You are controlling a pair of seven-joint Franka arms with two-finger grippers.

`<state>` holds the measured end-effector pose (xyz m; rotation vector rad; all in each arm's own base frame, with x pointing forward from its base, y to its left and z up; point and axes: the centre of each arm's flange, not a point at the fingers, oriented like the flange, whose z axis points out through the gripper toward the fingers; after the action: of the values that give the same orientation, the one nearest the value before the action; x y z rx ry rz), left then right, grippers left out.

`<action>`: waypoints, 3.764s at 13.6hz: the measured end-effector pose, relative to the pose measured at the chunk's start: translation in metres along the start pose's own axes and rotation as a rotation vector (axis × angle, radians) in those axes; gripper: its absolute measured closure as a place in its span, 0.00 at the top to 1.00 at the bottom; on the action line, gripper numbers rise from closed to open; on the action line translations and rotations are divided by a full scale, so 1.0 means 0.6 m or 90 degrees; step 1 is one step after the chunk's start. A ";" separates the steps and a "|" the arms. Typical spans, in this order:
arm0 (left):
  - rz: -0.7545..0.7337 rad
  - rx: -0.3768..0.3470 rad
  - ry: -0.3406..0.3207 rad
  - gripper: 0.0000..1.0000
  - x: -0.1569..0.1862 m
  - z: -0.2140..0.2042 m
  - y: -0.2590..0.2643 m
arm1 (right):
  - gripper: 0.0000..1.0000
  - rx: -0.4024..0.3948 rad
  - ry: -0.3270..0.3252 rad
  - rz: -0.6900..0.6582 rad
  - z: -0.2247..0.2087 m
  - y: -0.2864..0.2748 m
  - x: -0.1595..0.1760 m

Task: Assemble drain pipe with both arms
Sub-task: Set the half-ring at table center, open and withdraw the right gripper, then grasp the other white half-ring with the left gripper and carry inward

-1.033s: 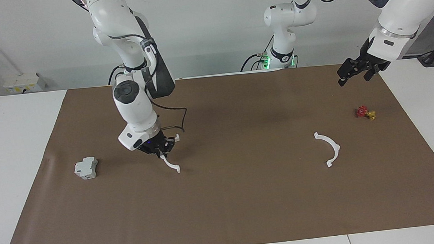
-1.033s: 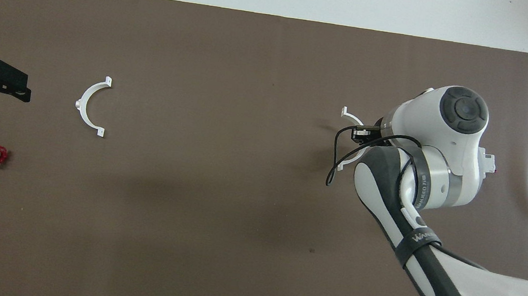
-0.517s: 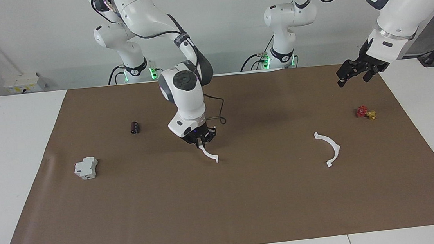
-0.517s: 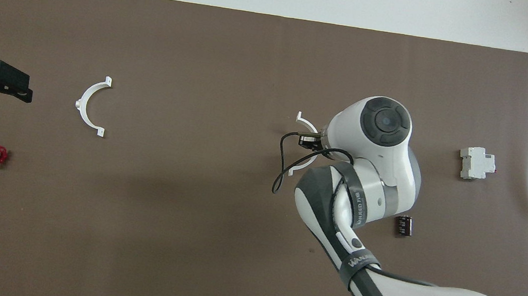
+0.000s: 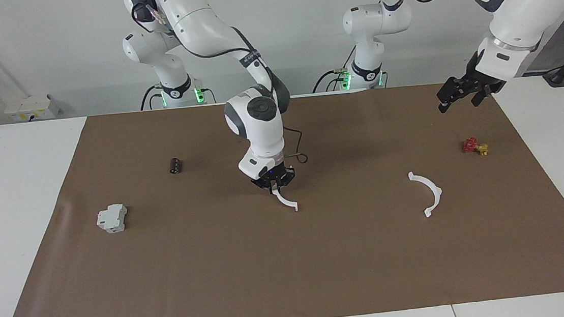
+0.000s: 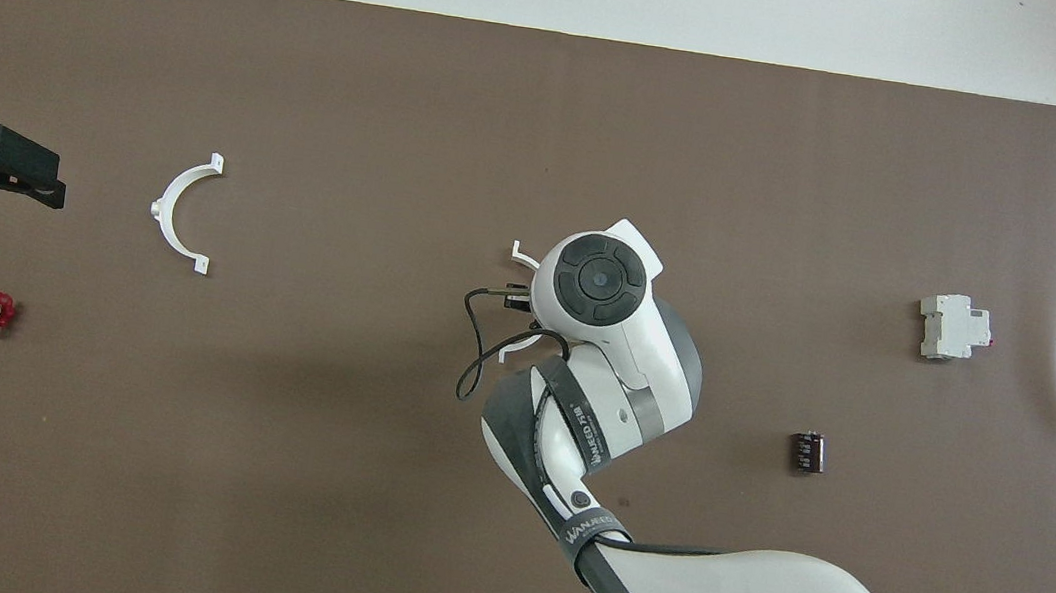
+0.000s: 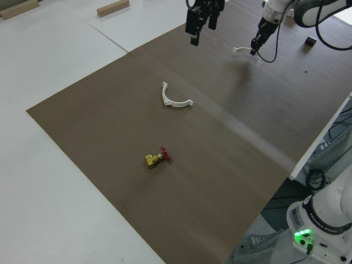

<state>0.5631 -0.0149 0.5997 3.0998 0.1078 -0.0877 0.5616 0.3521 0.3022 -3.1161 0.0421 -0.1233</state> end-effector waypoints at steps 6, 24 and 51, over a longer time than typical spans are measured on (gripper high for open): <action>0.000 0.000 -0.001 1.00 0.000 0.003 0.000 | 0.21 -0.001 0.007 -0.008 0.018 0.001 -0.010; -0.081 -0.010 0.157 1.00 0.044 0.337 -0.040 | 1.00 -0.037 -0.089 0.053 -0.279 0.449 0.088; -0.179 -0.008 0.124 0.07 0.066 0.488 -0.036 | 1.00 -0.044 -0.107 0.002 -0.547 0.676 0.022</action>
<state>0.5846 -0.0024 0.3045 3.0503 0.5472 0.2075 0.5384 -0.0609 0.6208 -3.1814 0.0496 0.1437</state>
